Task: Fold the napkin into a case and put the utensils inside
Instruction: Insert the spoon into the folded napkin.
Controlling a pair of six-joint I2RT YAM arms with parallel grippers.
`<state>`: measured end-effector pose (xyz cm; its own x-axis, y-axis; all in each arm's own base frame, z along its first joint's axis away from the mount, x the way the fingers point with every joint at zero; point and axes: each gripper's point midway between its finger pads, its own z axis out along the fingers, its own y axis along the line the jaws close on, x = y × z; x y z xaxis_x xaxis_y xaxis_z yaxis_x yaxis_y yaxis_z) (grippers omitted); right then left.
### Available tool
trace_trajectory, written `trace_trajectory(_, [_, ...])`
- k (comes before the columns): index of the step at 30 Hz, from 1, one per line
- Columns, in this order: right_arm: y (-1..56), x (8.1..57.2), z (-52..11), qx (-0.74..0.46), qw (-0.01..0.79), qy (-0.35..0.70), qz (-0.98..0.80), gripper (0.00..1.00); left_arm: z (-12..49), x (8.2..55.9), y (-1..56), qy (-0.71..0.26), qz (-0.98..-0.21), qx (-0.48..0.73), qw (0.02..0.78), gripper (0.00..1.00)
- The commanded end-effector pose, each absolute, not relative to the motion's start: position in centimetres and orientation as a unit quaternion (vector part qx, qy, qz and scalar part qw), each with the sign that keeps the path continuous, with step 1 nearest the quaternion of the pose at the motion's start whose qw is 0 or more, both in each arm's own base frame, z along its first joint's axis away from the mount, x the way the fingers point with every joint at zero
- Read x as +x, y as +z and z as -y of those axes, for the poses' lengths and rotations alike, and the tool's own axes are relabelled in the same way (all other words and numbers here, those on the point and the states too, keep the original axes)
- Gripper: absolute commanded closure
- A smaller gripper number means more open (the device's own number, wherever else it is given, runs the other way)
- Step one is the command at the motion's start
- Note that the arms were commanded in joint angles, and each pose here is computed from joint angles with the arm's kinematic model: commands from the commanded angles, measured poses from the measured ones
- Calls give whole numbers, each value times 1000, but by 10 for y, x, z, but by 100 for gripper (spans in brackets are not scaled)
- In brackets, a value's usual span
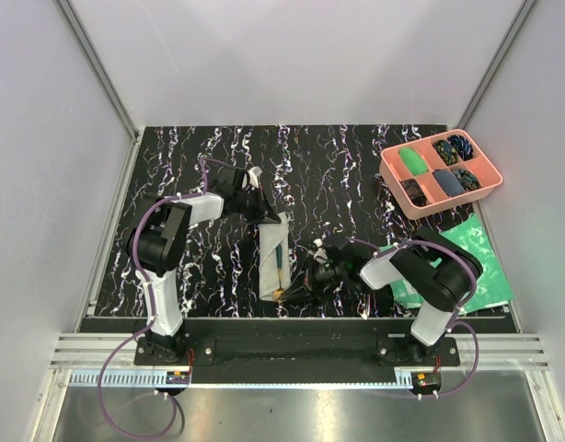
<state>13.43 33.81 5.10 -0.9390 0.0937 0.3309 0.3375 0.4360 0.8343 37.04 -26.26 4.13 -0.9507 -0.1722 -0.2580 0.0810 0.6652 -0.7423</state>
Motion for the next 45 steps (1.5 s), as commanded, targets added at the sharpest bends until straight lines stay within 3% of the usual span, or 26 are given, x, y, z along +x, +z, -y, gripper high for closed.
trace_trajectory(1, [58, 146, -343, -107, 119, -528, 834, 100, 266, 374, 45, -408, -897, -12, 167, 100])
trace_trajectory(13, [55, 192, -343, -109, 94, -535, 832, 100, 268, 372, 43, -412, -897, -8, 160, 100])
trace_trajectory(36, [33, 228, -335, -109, 71, -513, 848, 100, 271, 372, 55, -421, -892, -2, 166, 100])
trace_trajectory(43, [44, 225, -330, -104, 61, -498, 859, 77, 273, 378, 88, -437, -879, 4, 192, 100])
trace_trajectory(45, [50, 225, -328, -97, 51, -497, 861, 64, 275, 378, 104, -447, -872, 6, 200, 97])
